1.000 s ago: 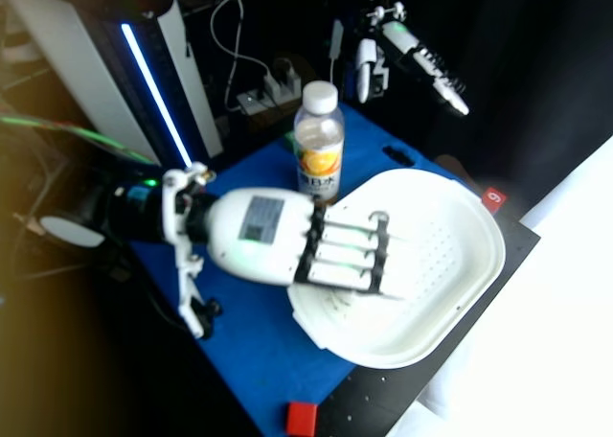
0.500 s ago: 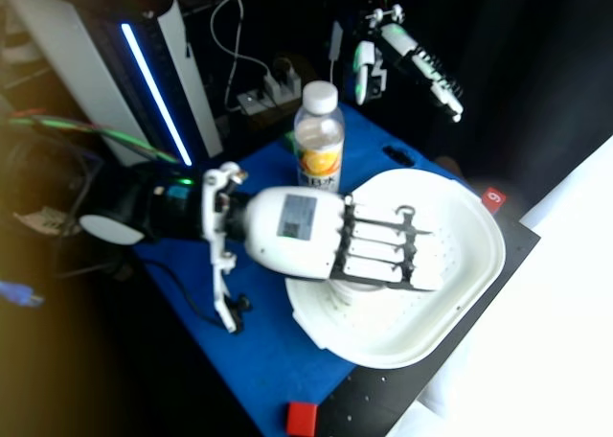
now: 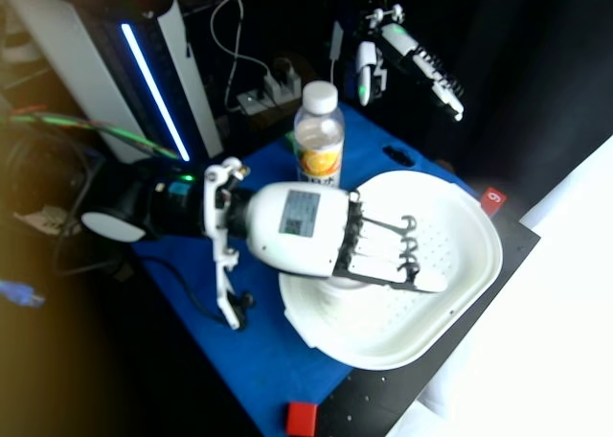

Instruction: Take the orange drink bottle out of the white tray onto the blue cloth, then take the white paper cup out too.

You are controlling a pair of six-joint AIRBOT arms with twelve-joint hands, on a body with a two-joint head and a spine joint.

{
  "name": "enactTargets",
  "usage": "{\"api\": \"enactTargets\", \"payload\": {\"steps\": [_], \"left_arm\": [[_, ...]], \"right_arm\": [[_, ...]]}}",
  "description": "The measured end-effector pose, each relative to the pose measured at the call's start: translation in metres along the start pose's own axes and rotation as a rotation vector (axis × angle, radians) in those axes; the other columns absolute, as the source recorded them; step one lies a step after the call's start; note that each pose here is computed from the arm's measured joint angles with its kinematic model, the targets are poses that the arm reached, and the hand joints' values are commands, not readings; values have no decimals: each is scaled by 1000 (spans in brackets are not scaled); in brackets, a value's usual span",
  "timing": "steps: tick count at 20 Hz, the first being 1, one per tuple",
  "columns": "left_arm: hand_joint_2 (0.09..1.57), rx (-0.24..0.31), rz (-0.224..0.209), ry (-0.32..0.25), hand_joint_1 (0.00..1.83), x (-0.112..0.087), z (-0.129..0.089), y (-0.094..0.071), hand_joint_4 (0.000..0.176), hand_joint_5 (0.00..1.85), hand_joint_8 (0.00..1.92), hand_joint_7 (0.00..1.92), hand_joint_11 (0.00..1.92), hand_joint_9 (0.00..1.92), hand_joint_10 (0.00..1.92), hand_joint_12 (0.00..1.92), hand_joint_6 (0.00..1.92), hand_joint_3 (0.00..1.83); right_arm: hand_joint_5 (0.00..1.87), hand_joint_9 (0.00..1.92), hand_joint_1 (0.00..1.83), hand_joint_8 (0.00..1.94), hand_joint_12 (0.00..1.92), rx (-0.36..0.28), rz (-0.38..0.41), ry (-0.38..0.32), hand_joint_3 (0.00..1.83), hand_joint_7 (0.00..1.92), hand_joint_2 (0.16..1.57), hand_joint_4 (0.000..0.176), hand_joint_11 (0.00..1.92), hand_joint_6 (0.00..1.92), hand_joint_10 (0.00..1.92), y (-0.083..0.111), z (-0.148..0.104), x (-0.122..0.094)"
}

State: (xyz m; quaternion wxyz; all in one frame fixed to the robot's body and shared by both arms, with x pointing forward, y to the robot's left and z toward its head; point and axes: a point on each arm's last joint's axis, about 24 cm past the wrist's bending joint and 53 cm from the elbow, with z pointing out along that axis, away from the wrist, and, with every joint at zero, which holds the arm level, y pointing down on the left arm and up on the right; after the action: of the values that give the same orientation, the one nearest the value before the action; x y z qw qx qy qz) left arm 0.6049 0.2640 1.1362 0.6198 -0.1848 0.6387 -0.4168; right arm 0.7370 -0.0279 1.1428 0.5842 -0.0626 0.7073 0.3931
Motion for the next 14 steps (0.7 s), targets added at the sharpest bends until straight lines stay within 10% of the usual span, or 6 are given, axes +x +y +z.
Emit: {"api": "enactTargets", "payload": {"steps": [2,4,11,14], "left_arm": [[1193,1,0,-2,572,-1,0,0,67,76,0,0,0,0,0,206,1,3],[1189,1,0,-4,568,-1,0,0,66,80,0,0,0,0,0,201,2,1],[1174,-1,-2,-5,593,-1,0,0,82,89,0,0,0,0,0,143,0,1],[1151,-4,-2,-9,557,-2,-1,1,113,85,0,0,0,0,0,147,0,0]], "right_arm": [[488,520,1029,1643,1918,3,-8,11,4,507,1391,13,637,1763,1710,-1,-2,1],[513,493,1009,1445,1920,2,-10,-2,0,320,1373,0,600,1676,1721,-2,-6,-6],[444,574,1013,1765,1921,-76,-23,-113,2,513,1413,18,743,1754,1914,21,-36,-47],[461,596,959,1662,1921,-142,-38,-175,1,163,1412,0,847,1754,1921,43,-59,-69]]}}
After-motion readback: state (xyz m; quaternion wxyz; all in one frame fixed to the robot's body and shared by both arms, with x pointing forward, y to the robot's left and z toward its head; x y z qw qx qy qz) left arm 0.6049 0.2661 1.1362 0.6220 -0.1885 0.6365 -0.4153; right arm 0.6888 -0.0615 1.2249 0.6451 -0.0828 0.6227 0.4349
